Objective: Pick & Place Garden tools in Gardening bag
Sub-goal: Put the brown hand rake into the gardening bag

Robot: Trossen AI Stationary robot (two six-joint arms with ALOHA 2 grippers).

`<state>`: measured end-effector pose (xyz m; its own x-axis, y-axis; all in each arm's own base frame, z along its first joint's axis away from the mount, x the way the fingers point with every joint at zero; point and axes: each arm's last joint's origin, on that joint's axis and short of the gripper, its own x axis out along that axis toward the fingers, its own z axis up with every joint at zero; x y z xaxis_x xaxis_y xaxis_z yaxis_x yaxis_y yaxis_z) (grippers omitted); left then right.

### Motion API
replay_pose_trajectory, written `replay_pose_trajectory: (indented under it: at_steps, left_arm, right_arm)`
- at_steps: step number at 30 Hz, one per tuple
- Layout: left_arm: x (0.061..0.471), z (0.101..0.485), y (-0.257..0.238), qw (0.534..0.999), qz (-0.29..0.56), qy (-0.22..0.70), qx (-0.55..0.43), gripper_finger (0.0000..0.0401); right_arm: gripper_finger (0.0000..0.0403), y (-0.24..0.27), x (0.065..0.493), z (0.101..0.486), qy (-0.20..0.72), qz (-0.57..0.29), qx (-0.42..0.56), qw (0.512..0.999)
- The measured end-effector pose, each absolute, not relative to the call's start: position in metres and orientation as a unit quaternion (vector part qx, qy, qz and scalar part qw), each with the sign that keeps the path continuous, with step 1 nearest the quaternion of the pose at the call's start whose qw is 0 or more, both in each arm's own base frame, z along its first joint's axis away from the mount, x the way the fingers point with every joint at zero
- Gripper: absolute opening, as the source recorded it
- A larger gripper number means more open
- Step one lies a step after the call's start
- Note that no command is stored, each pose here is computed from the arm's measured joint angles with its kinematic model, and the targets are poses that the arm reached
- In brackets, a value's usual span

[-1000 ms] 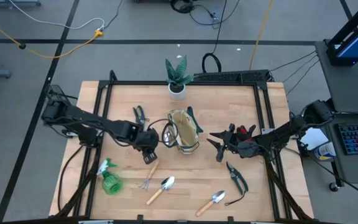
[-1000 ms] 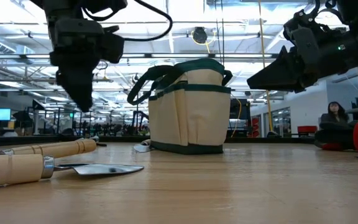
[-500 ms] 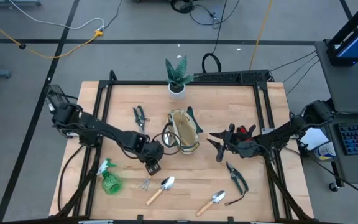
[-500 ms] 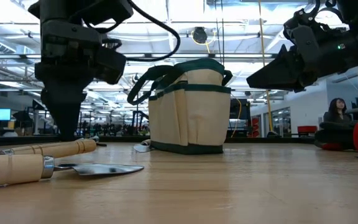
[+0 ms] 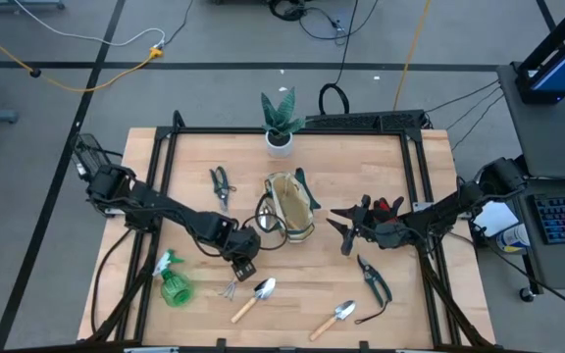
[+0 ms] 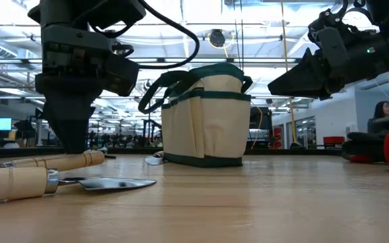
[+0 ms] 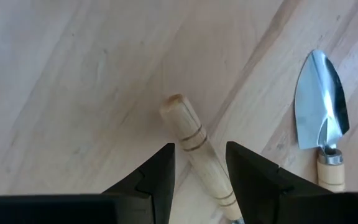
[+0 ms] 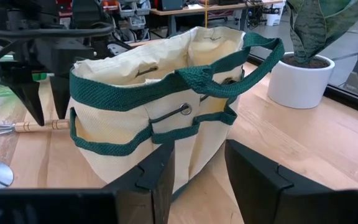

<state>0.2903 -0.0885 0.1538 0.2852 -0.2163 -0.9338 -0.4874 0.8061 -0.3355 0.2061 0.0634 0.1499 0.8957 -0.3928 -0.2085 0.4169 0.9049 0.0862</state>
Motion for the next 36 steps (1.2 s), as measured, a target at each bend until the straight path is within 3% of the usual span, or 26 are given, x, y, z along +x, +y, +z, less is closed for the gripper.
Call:
replay_pose_trajectory:
  at_steps: [18, 27, 36]
  left_arm:
    - [0.299, 0.136, -0.093, 0.751, 0.067, 0.598, -0.272, 0.0145]
    - [0.299, 0.135, -0.087, 0.753, 0.064, 0.601, -0.259, 0.0063]
    - [0.302, 0.137, -0.080, 0.770, 0.043, 0.592, -0.233, 0.0070]
  right_arm:
    - [0.0134, 0.063, 0.206, 0.149, 0.097, -0.207, 0.063, 0.971]
    - [0.0134, 0.064, 0.206, 0.147, 0.109, -0.194, 0.059, 0.973]
    - [0.0134, 0.066, 0.206, 0.147, 0.119, -0.158, 0.059, 0.978]
